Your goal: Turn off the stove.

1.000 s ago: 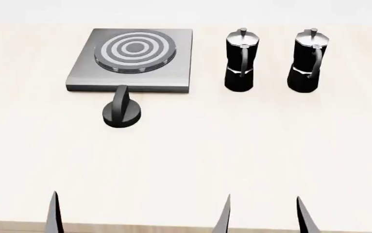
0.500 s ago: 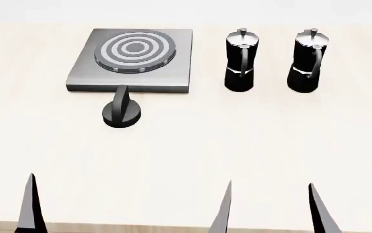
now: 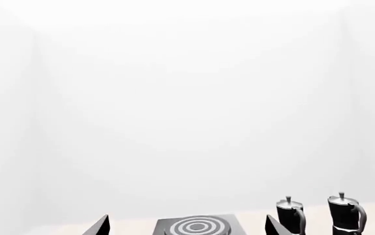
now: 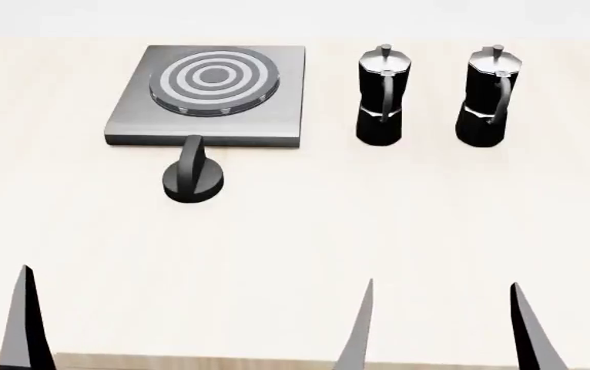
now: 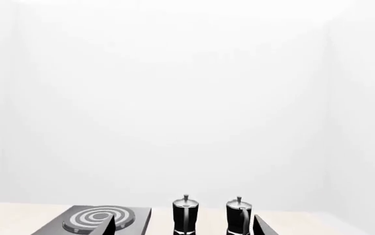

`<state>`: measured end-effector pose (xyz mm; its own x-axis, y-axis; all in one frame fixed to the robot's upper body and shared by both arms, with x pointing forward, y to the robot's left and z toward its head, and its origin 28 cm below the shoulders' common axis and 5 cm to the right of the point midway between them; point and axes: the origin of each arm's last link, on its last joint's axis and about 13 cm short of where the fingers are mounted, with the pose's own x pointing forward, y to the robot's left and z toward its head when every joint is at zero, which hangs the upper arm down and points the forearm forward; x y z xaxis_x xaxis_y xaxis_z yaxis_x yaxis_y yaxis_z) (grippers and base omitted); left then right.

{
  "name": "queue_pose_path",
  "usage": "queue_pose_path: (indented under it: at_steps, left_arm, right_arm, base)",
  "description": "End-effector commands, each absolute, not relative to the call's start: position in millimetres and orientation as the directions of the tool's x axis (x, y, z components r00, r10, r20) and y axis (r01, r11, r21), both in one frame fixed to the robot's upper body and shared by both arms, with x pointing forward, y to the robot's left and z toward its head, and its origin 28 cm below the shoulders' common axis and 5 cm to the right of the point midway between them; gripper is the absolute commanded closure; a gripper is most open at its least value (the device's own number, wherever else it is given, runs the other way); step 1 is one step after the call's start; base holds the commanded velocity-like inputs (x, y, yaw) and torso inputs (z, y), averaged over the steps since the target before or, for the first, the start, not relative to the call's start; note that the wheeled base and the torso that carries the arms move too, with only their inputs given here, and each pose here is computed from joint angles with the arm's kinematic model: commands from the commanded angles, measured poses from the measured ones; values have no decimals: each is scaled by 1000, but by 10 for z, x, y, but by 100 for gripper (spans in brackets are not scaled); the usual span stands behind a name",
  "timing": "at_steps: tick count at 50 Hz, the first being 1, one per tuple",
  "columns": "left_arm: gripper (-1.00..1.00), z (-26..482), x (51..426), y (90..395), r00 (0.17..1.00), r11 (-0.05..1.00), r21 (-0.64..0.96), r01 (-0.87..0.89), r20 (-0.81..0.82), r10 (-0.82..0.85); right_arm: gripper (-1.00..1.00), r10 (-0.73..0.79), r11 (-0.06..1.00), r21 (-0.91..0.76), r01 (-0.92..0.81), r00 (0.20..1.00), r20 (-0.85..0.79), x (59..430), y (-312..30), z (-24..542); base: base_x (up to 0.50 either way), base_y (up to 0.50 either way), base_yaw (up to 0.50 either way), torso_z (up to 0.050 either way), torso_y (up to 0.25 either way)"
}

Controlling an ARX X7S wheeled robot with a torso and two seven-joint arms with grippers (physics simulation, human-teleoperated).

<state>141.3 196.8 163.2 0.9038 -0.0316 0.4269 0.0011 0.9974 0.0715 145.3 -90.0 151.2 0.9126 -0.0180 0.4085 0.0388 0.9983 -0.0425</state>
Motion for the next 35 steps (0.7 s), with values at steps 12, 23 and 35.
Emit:
queue_pose_path:
  at_steps: [12, 23, 35]
  left_arm:
    - [-100, 1661, 1383, 1968, 895, 997, 73, 1, 444, -34]
    - [-100, 1666, 1383, 1966, 897, 997, 71, 0, 441, -31]
    - [-100, 1649, 1375, 1950, 902, 997, 72, 8, 431, -38]
  right_arm:
    - [-100, -11, 999, -33, 28, 908, 418, 1420, -897, 1540]
    - [-100, -11, 999, -27, 24, 910, 414, 1431, -900, 1530]
    - [-100, -6, 1000, -16, 13, 914, 405, 1437, -900, 1521]
  base:
    - [0, 0, 0, 0, 0]
    - [77, 0, 0, 0, 0]
    - [358, 0, 0, 0, 0]
